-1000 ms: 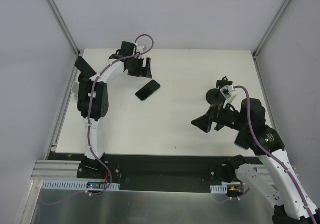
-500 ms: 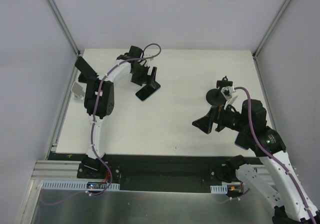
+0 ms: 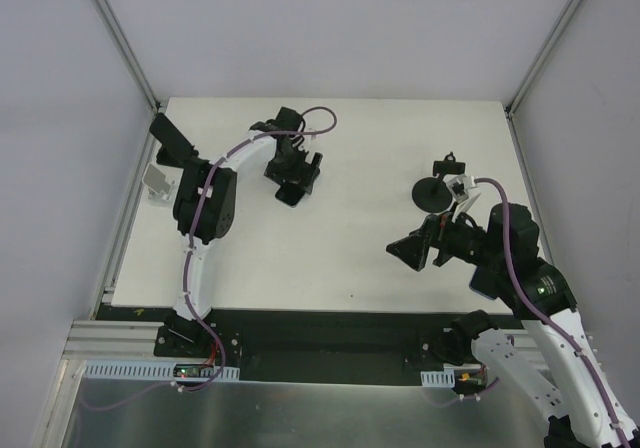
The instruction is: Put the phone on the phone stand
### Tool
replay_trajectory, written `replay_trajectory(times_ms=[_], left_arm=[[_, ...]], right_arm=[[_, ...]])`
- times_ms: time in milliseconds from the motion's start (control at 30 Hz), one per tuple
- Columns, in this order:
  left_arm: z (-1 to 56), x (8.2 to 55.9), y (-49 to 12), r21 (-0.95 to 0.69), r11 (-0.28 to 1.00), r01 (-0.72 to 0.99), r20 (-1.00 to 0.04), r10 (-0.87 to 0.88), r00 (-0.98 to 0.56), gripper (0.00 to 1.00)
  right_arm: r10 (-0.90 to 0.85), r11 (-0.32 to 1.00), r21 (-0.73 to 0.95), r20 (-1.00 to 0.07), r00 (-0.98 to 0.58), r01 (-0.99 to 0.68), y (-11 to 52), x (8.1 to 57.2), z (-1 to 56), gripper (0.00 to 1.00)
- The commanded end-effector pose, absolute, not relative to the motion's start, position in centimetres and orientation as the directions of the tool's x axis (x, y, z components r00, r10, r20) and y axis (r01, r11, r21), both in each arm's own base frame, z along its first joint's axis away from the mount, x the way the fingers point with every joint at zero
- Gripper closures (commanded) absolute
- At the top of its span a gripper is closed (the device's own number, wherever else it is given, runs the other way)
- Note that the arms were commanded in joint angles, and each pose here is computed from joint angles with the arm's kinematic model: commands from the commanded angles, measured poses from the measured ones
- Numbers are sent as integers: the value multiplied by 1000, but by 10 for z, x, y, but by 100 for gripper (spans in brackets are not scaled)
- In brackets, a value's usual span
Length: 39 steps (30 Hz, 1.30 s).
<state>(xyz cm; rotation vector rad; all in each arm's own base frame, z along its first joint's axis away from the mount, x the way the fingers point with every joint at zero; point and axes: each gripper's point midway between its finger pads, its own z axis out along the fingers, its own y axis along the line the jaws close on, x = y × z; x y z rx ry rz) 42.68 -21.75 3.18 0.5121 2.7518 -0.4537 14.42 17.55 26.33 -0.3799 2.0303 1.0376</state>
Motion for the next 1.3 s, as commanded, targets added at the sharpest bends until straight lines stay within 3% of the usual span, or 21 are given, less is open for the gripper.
replay_trajectory(times_ms=[0, 167, 400, 533, 567, 667, 800, 900, 967, 1000, 1100, 1133, 1233, 1267], left_arm=[[13, 386, -206, -49, 929, 366, -235, 345, -909, 4], [-3, 375, -208, 50, 934, 354, -196, 357, -913, 7], [-18, 364, -211, 68, 946, 316, -134, 322, -937, 23], [-18, 360, -211, 58, 946, 319, -115, 323, -939, 53], [-18, 358, -212, 51, 946, 321, -110, 325, -939, 65], [-13, 354, -221, -4, 945, 328, -108, 326, -939, 81], [-8, 340, -234, -107, 938, 330, -85, 322, -943, 95], [-3, 331, -238, -149, 938, 312, -81, 303, -949, 99], [12, 329, -239, -168, 936, 308, -117, 291, -949, 96], [12, 325, -237, -170, 938, 301, -126, 282, -951, 84], [41, 329, -238, -184, 938, 293, -214, 253, -943, 63], [57, 331, -239, -199, 935, 294, -255, 240, -937, 46], [80, 341, -238, -210, 939, 271, -324, 195, -926, 26], [83, 346, -235, -203, 948, 245, -336, 168, -927, 23]], right_arm=[[117, 606, 537, -790, -601, -587, 176, 145, 273, 0], [128, 595, 550, -785, -606, -586, 177, 143, 273, 0], [137, 631, 584, -731, -668, -510, 175, 147, 256, 0], [139, 662, 586, -708, -693, -466, 172, 151, 246, 0], [141, 669, 586, -705, -696, -458, 171, 152, 244, 0], [157, 698, 588, -682, -714, -409, 168, 158, 231, 0], [179, 749, 599, -595, -783, -284, 166, 171, 199, 0], [187, 742, 629, -528, -828, -233, 174, 177, 184, 1], [184, 714, 660, -499, -847, -234, 182, 176, 183, 2], [187, 706, 667, -501, -845, -239, 185, 179, 183, 3], [195, 708, 663, -516, -834, -244, 185, 184, 183, 3], [197, 712, 658, -523, -829, -246, 184, 185, 183, 3], [197, 720, 648, -536, -821, -250, 182, 186, 184, 3], [196, 719, 648, -535, -822, -251, 182, 186, 185, 3]])
